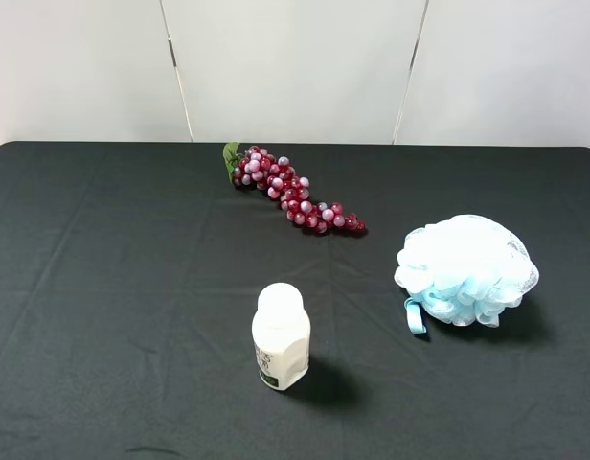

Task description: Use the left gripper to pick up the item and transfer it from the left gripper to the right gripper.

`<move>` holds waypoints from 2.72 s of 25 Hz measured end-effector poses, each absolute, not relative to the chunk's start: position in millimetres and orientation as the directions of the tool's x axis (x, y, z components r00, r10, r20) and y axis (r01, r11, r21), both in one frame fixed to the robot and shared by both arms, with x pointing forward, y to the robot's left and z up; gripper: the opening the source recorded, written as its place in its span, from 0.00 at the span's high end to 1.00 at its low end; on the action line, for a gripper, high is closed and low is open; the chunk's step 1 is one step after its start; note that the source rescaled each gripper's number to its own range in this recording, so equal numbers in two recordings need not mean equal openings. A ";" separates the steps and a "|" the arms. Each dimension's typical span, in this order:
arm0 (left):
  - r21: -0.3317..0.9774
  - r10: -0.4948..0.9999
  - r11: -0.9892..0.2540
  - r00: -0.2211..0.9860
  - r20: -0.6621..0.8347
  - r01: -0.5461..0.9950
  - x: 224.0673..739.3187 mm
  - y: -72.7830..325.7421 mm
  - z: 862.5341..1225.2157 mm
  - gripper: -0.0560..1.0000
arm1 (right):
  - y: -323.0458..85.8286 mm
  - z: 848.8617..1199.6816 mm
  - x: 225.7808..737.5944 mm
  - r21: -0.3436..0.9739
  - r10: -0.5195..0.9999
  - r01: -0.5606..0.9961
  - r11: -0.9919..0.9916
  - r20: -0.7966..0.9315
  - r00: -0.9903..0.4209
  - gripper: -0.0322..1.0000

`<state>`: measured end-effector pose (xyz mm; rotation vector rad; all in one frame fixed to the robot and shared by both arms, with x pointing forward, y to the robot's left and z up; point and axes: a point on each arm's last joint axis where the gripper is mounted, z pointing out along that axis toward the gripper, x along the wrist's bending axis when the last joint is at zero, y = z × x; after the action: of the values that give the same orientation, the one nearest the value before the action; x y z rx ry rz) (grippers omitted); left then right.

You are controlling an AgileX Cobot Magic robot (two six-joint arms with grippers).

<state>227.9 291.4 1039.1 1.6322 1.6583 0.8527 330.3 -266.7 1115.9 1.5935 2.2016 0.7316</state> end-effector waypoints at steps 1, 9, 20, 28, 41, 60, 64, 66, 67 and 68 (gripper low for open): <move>0.817 1.000 0.013 -0.012 -0.007 0.576 227.9 291.4 1039.1 0.01 | -268.1 1117.8 325.4 0.592 0.946 0.769 0.240 0.036 -0.322 0.00; 0.817 1.000 0.013 -0.012 -0.007 0.576 227.9 291.4 1039.1 0.01 | -280.2 1129.8 283.8 0.723 0.950 0.667 0.182 0.047 -0.310 0.00; 0.817 1.000 0.013 -0.012 -0.007 0.576 227.9 291.4 1039.1 0.01 | -290.8 1077.3 253.9 0.790 0.953 0.591 0.164 0.027 -0.301 0.00; 0.817 1.000 0.013 -0.012 -0.007 0.576 227.9 291.4 1039.1 0.01 | -298.0 1055.3 233.0 0.904 0.955 0.412 0.115 0.013 -0.297 0.00; 0.817 1.000 0.013 -0.012 -0.007 0.576 227.9 291.4 1039.1 0.01 | -296.5 1055.1 238.6 0.897 0.956 0.425 0.119 0.012 -0.293 0.00; 0.817 1.000 0.013 -0.012 -0.007 0.576 227.9 291.4 1039.1 0.01 | -296.6 1055.0 235.2 0.910 1.000 0.415 -0.004 0.012 -0.017 0.00; 0.817 1.000 0.013 -0.012 -0.007 0.576 227.9 291.4 1039.1 0.01 | -296.6 1055.0 235.2 0.910 1.000 0.415 -0.004 0.012 -0.017 0.00; 0.817 1.000 0.013 -0.012 -0.007 0.576 227.9 291.4 1039.1 0.01 | -296.6 1055.0 235.2 0.910 1.000 0.415 -0.004 0.012 -0.017 0.00; 0.817 1.000 0.013 -0.012 -0.007 0.576 227.9 291.4 1039.1 0.01 | -296.6 1055.0 235.2 0.910 1.000 0.415 -0.004 0.012 -0.017 0.00; 0.817 1.000 0.013 -0.012 -0.007 0.576 227.9 291.4 1039.1 0.01 | -296.6 1055.0 235.2 0.910 1.000 0.415 -0.004 0.012 -0.017 0.00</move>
<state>227.9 291.4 1039.1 1.6322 1.6583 0.8527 235.2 -296.6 1055.0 1.5146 1.5292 0.9960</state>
